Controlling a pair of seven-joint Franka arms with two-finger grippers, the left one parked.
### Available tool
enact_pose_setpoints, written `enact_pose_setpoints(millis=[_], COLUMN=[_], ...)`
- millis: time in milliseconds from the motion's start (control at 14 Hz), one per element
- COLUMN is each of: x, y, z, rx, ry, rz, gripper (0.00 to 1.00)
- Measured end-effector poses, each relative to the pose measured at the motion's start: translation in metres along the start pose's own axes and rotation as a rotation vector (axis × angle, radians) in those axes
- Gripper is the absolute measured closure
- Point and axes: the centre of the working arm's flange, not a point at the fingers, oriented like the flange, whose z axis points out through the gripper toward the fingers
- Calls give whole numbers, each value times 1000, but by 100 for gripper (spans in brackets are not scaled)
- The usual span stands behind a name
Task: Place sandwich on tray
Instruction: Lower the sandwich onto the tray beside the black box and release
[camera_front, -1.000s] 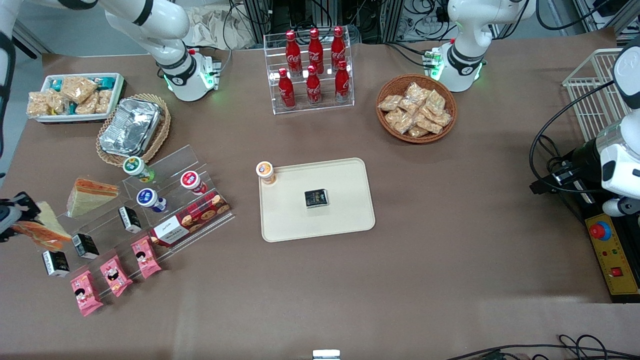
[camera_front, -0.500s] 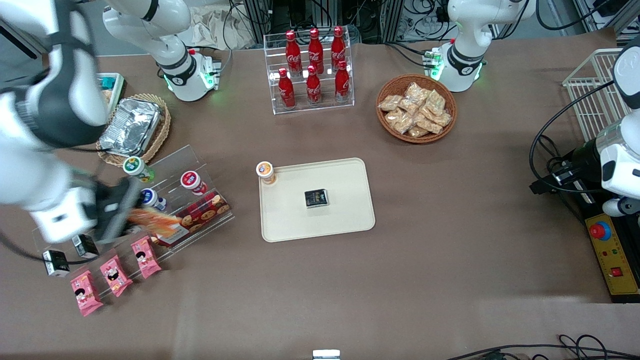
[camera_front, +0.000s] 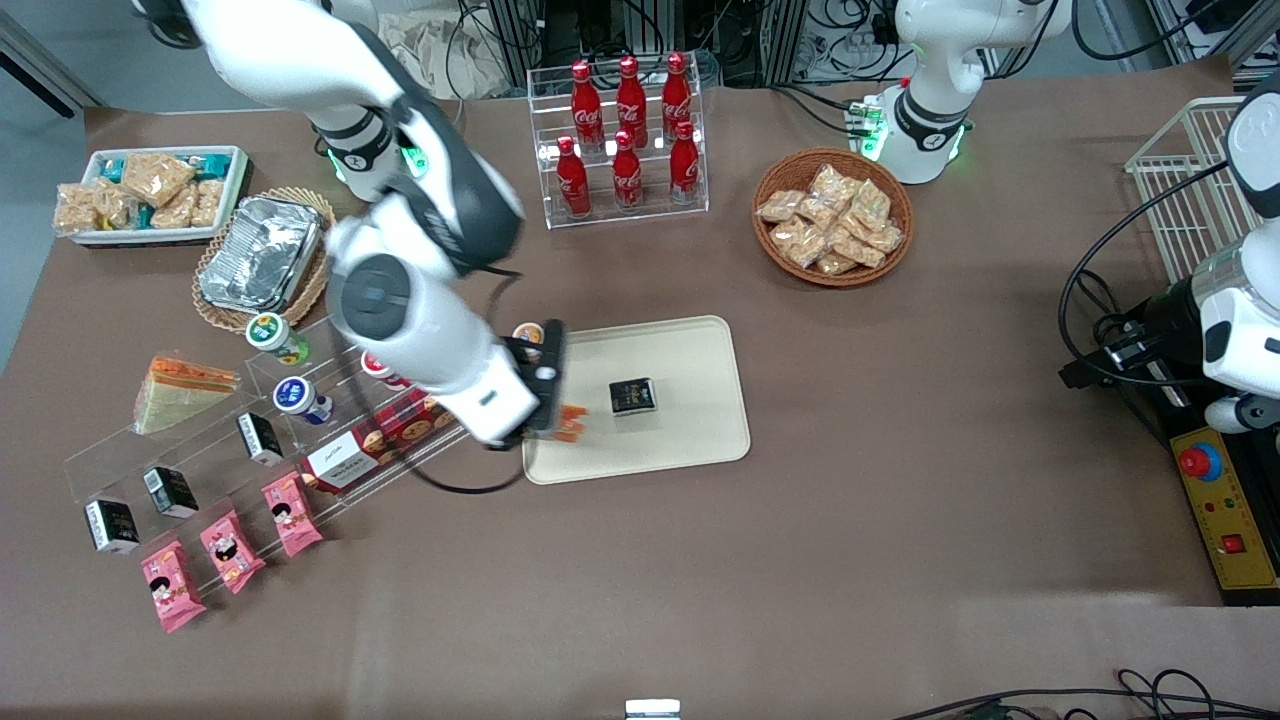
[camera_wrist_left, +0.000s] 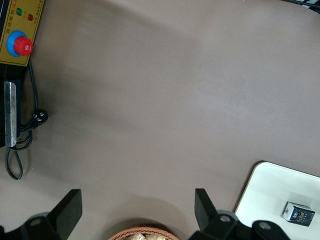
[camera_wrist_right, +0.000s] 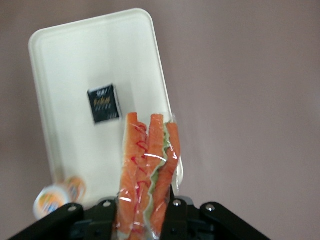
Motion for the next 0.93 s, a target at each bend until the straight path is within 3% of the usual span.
enact_pose_setpoints(millis=[429,929], x=[64,61], y=[-36,-35], z=[119,159], rx=[-52,-79], ry=[17,10], rz=[-98,-91], gripper=[73,70])
